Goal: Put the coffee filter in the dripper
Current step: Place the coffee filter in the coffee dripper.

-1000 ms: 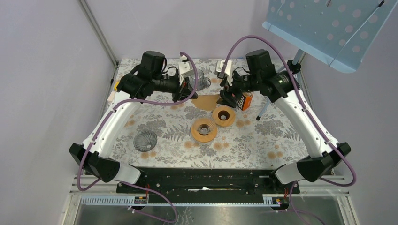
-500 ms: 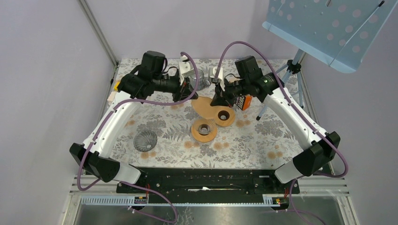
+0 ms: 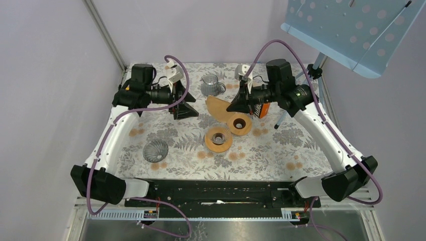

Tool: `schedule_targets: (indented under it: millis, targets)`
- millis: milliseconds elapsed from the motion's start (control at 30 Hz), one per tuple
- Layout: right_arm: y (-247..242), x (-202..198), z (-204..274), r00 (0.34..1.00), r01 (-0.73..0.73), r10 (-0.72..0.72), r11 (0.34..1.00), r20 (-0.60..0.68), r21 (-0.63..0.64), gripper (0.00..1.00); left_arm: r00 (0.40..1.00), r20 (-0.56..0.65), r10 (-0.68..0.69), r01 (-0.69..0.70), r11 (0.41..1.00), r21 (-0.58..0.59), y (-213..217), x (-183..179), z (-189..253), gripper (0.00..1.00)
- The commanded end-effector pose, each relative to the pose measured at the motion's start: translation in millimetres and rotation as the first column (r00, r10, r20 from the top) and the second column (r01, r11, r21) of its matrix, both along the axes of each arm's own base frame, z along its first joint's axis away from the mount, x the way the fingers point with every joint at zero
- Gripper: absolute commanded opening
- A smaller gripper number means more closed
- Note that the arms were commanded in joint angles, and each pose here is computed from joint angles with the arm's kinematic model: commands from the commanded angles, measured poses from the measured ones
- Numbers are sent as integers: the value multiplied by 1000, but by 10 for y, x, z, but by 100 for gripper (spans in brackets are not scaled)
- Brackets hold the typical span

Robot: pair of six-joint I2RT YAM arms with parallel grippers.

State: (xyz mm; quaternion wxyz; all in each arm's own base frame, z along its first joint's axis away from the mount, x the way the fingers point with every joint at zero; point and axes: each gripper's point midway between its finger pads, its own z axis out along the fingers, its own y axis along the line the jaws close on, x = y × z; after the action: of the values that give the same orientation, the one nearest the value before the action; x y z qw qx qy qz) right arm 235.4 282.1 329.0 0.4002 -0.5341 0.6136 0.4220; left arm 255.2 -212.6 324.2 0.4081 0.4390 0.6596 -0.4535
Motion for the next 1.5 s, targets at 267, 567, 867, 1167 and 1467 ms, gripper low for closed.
schedule_targets:
  millis: [267,567,867,1167,1467]
  targets:
    - [29,-198,95,989,-103,115,987,-91,125,0,997,59,-40,49,986,-158,-88,-85,409,62]
    - [37,-195,98,986,-113,128,984,-104,137,0,998,20,-55,58,983,-176,-198,-77,373,53]
    - [48,-181,75,985,-114,130,984,-115,136,0,998,14,-66,68,983,-171,-265,-78,349,51]
    - [35,-189,74,985,-115,130,984,-109,134,0,998,22,-54,57,983,-175,-276,-23,364,48]
    - [58,-135,73,986,-104,119,986,-113,128,0,996,18,-91,93,979,-183,-300,-94,377,50]
